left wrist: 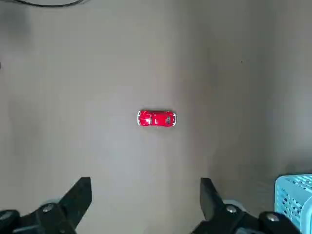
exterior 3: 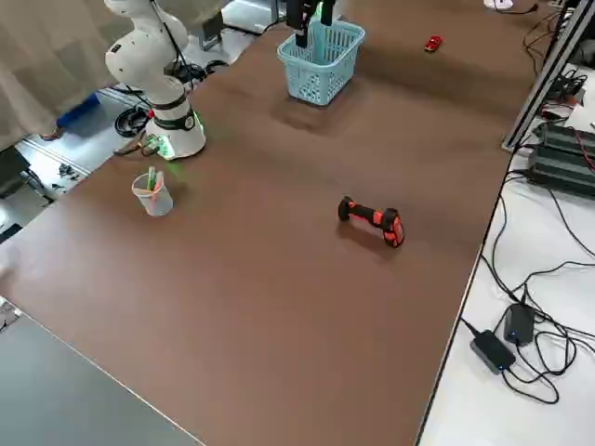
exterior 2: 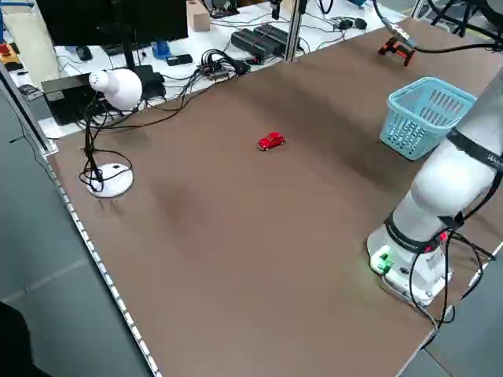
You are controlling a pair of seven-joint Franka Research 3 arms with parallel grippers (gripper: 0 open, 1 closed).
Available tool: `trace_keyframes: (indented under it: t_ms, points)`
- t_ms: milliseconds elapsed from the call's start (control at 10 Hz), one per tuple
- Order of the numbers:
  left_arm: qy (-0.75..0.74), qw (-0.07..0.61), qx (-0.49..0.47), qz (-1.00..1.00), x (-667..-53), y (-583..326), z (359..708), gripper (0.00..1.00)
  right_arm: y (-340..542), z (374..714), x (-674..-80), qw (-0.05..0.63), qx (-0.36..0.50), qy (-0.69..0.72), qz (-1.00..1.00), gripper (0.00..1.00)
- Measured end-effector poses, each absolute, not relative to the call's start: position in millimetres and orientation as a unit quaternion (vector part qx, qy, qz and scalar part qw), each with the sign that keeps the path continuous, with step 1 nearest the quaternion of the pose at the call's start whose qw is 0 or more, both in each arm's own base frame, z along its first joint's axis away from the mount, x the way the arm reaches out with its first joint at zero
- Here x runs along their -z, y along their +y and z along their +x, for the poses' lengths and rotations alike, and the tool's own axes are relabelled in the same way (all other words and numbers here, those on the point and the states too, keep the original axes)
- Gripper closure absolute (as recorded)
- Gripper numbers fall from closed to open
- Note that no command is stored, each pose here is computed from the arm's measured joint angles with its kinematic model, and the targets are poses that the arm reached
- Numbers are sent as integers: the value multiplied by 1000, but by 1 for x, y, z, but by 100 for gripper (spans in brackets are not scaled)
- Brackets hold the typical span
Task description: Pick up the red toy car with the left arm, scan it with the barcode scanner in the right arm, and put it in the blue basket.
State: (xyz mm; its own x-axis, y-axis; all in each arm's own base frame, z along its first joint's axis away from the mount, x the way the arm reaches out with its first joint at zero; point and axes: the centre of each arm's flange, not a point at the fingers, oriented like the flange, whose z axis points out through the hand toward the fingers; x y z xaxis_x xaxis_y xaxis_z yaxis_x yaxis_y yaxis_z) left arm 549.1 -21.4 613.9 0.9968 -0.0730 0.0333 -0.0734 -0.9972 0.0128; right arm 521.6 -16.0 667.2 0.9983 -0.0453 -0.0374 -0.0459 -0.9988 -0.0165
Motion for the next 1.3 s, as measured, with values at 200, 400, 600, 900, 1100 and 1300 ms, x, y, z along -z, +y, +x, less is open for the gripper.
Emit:
trace_keyframes:
  t_ms: [200,400,600,900,1100,1300]
  points:
    - [-37,7,-17,999,-614,-22,549,2,-16,522,-667,9,-19,23,-1000,0]
    - [-36,7,-17,999,-613,-21,549,1,-16,522,-667,9,-19,23,-1000,0]
    - [-30,7,-13,999,-609,-20,551,1,-16,522,-667,9,-19,23,-1000,0]
    - [8,8,-8,1000,-605,-18,552,2,-16,522,-665,9,-21,23,-999,0]
    - [10,7,6,1000,-589,-18,551,2,-15,529,-653,8,-27,22,-999,0]
    - [9,7,15,1000,-559,-18,553,2,-12,553,-622,7,-29,21,-999,0]
